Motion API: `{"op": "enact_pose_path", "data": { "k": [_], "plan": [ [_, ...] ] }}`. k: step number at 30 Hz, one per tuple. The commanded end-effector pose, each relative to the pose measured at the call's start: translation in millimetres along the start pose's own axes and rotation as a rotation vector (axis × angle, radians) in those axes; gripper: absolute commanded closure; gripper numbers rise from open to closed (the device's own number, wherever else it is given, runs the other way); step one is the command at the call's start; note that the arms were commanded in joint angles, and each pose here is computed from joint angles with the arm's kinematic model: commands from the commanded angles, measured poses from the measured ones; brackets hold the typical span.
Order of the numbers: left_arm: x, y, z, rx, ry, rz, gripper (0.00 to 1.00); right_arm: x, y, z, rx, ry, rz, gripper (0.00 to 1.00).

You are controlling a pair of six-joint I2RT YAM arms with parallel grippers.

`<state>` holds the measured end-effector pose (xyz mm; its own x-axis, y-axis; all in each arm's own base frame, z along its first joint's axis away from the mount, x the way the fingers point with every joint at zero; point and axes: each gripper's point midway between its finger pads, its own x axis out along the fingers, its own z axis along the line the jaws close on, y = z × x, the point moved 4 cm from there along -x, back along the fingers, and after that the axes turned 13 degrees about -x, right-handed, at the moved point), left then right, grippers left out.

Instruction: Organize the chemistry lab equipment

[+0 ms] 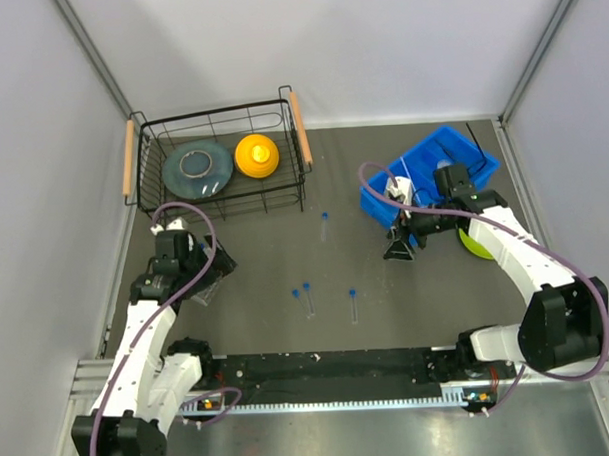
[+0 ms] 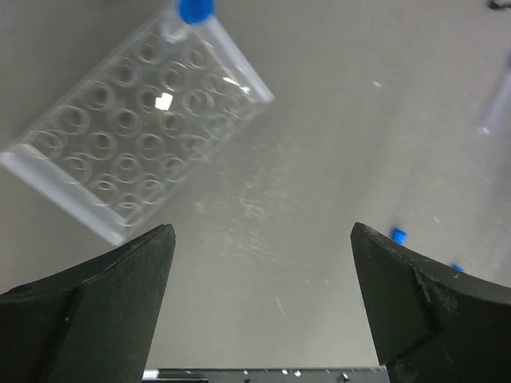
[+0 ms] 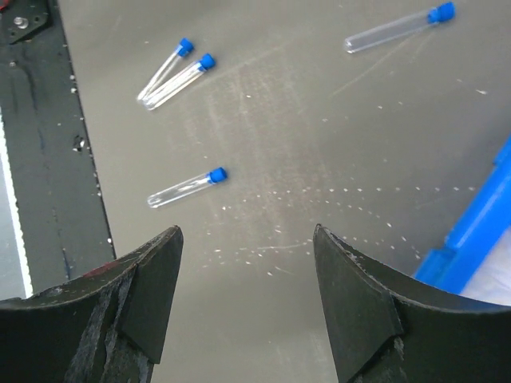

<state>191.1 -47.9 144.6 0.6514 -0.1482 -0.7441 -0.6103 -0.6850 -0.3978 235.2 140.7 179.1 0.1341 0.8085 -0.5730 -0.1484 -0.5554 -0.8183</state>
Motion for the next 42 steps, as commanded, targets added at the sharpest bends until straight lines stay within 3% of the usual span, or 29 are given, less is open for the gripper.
{"op": "enact_pose_path", "data": {
  "k": [1, 7, 11, 24, 42],
  "plan": [
    [-4, -38, 5, 0.05, -0.129, -0.183, 0.02, 2, -23, 5, -0.093, -0.042, -0.156, 0.33],
    [5, -56, 23, 0.067, -0.281, -0.273, 0.01, 1, -25, 9, -0.095, -0.053, -0.173, 0.33],
    [10, -67, 20, 0.102, -0.293, -0.299, 0.01, -1, -29, 13, -0.103, -0.063, -0.197, 0.33],
    [54, -71, 15, 0.275, -0.215, -0.163, 0.01, -2, -29, 12, -0.104, -0.052, -0.188, 0.33],
    [71, -57, 17, 0.207, -0.121, -0.066, 0.05, 2, -23, 8, -0.087, -0.057, -0.168, 0.33]
  ]
}}
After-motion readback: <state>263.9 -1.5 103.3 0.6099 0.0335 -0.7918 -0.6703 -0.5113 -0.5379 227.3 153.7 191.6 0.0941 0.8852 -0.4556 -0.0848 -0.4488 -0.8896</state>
